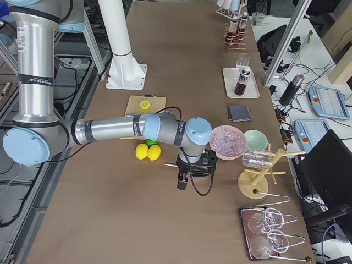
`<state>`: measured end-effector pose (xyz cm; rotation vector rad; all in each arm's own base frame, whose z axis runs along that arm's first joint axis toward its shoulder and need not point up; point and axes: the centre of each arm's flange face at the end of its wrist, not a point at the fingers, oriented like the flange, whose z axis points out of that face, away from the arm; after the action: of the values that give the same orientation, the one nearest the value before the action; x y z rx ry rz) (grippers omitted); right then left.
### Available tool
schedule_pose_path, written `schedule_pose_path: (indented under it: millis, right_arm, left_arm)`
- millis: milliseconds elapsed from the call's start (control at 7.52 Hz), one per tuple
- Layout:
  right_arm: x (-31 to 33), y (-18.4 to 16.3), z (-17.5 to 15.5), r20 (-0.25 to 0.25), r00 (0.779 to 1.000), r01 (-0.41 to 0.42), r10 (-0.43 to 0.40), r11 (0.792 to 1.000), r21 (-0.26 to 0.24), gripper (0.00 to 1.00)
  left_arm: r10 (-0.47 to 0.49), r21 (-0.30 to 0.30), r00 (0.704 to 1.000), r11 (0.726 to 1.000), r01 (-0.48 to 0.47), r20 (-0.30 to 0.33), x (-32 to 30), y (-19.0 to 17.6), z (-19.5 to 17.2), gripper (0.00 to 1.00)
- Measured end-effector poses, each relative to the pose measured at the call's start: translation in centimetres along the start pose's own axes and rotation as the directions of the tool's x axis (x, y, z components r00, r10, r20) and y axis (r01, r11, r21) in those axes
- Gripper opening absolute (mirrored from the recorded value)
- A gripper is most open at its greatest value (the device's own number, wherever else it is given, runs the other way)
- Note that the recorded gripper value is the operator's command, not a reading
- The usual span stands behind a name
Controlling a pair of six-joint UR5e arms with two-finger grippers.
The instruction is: Take tea from basket to plate
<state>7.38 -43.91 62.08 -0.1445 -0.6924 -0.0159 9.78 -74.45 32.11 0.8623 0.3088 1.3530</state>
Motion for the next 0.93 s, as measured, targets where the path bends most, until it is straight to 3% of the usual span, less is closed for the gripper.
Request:
schedule_pose_path:
  millis: [266,532,665,931]
  right_arm:
    - [0.0,0.02,0.0,0.002,1.0,-0.001,0.001,1.0,0.0,1.0]
    - [-0.11,0.04,-0.14,0.003,1.0,0.001,-0.001,1.0,0.003,1.0]
    - [-0.15,0.04,-0.18,0.003,1.0,0.002,-0.002,1.0,0.004,1.0]
    - [-0.16,0.04,-0.19,0.003,1.0,0.002,-0.002,1.0,0.005,1.0]
  left_arm:
    - [0.006,0.002,1.0,1.0,-0.006,0.005,-0.12,0.34,0.58,0.0]
    - [0.01,0.007,1.0,1.0,-0.01,0.01,-0.25,0.1,0.58,0.54]
    - [0.01,0.009,1.0,1.0,-0.01,0.012,-0.27,0.0,0.49,0.98]
    - [0.014,0.014,1.0,1.0,-0.014,0.02,-0.2,-0.01,0.39,0.98]
